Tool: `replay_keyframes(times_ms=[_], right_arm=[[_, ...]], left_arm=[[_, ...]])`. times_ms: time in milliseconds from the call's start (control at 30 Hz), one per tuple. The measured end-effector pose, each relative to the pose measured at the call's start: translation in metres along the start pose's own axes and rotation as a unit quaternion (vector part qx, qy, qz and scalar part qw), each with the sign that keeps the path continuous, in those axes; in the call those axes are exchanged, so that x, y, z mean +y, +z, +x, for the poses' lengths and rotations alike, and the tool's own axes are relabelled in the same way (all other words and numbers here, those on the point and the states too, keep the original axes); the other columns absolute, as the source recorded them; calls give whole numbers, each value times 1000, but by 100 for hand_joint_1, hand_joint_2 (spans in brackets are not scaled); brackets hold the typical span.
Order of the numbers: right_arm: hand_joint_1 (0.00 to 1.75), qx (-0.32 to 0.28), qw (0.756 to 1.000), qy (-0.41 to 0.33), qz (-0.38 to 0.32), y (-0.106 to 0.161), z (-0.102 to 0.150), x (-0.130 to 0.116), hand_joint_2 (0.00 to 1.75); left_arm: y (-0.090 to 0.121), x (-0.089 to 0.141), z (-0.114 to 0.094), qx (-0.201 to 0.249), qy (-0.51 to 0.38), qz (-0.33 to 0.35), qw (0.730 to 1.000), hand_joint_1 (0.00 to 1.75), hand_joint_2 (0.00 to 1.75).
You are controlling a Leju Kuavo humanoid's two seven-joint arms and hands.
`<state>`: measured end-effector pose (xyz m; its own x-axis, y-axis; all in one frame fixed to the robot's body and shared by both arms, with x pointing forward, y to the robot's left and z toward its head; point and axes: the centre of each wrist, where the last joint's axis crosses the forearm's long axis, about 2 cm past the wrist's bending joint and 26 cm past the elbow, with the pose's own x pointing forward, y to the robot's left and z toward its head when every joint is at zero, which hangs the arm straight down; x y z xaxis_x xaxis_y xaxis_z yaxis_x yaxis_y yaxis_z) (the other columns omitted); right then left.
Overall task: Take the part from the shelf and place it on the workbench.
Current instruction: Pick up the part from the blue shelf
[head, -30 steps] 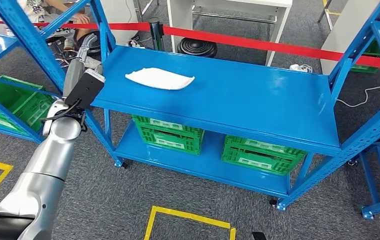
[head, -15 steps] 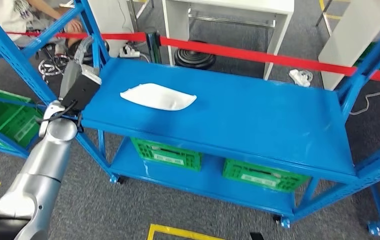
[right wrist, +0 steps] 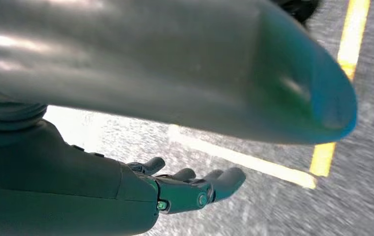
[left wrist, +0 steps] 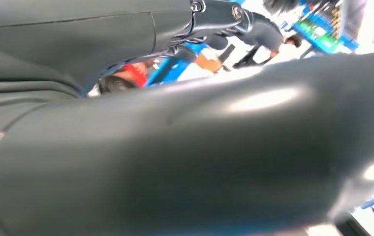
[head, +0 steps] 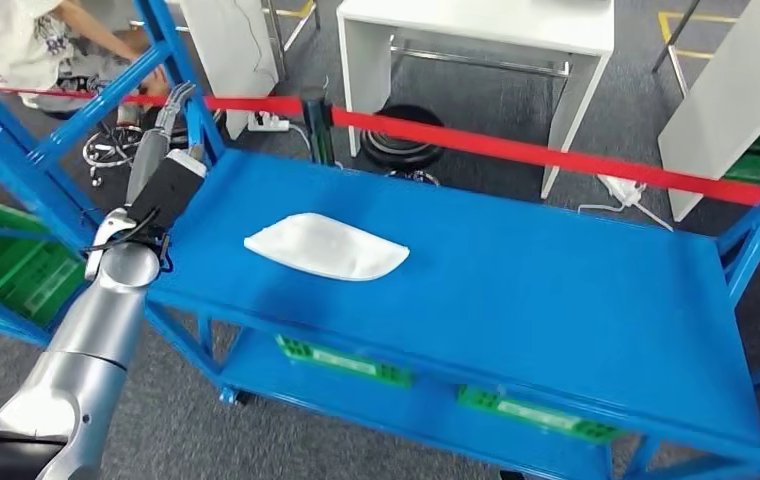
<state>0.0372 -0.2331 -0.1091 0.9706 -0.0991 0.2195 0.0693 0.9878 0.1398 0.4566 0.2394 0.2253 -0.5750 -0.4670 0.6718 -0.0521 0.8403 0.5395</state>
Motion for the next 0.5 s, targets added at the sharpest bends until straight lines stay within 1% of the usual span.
replay_keyframes(times_ms=[300, 500], right_arm=[[0, -6, 1000, 1, -3, 0, 3, -1, 0], [0, -9, 1000, 3, -2, -1, 5, -1, 0]], left_arm=[[1, 3, -2, -7, -14, -1, 1000, 0, 0], [8, 0, -7, -6, -27, 0, 1000, 0, 0]])
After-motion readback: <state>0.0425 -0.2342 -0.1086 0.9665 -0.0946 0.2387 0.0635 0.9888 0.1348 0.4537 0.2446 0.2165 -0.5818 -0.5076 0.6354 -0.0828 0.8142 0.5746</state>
